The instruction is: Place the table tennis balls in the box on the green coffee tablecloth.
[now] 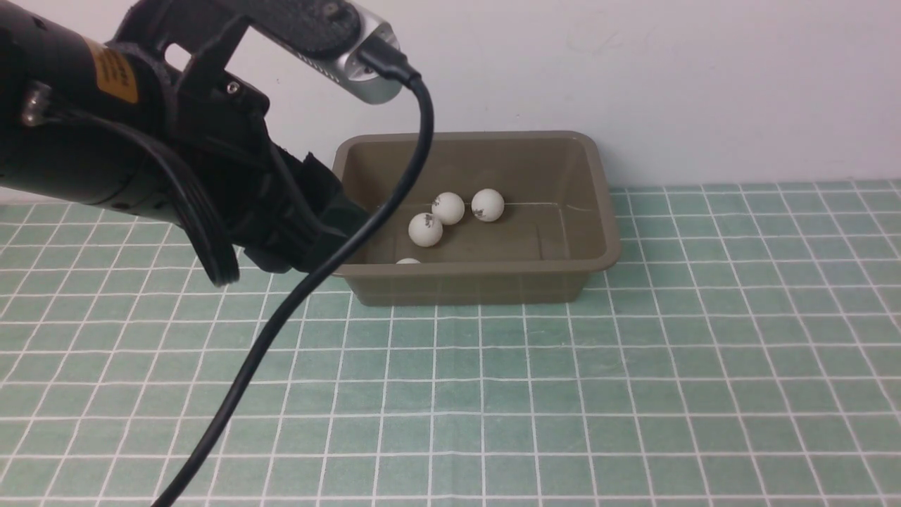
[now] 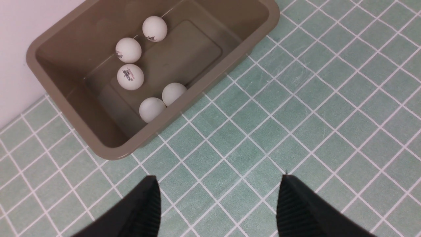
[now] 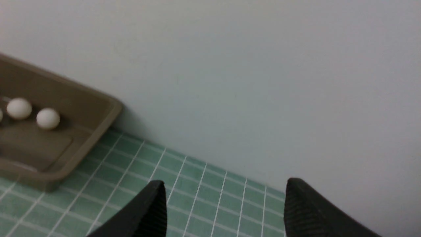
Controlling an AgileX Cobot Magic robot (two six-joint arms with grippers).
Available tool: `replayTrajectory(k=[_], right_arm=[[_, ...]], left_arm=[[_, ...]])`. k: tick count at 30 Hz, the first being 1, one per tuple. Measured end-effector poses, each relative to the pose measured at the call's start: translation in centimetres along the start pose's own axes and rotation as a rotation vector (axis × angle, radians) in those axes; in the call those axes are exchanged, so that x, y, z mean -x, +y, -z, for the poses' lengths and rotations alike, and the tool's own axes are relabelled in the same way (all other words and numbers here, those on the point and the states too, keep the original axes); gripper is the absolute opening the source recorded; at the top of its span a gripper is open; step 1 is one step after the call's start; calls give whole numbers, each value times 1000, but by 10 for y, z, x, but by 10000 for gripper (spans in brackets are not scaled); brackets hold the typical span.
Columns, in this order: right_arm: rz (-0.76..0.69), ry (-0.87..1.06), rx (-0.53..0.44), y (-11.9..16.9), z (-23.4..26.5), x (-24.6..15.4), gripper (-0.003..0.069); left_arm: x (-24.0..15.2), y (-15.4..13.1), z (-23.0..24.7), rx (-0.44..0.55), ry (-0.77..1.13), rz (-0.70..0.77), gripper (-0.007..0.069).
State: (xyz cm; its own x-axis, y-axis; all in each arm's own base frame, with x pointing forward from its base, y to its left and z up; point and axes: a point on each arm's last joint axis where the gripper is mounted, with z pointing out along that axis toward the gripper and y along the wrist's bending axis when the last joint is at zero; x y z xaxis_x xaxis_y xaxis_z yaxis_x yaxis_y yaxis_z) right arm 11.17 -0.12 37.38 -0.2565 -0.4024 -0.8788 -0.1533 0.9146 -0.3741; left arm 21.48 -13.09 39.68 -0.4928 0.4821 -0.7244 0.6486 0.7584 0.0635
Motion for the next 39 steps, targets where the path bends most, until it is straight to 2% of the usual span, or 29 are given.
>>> replayTrajectory(k=[11, 17, 26, 29, 33, 39], right_arm=[[-102, -88, -41, 40, 15, -72, 441], [-162, -175, -94, 49, 19, -92, 441], [-278, -271, -89, 57, 20, -105, 441], [-278, -308, -57, 58, 21, -103, 441], [-200, -343, 57, 65, 22, -101, 441], [-130, -359, 135, 70, 23, -100, 441]], left_arm=[[0, 0, 0, 0, 0, 0, 426], [0, 0, 0, -1, -3, 1, 426], [0, 0, -1, -1, -2, 1, 426], [0, 0, -3, -3, 3, 3, 426], [1, 0, -9, -19, 16, 14, 426], [1, -2, -13, -40, 20, 30, 426]])
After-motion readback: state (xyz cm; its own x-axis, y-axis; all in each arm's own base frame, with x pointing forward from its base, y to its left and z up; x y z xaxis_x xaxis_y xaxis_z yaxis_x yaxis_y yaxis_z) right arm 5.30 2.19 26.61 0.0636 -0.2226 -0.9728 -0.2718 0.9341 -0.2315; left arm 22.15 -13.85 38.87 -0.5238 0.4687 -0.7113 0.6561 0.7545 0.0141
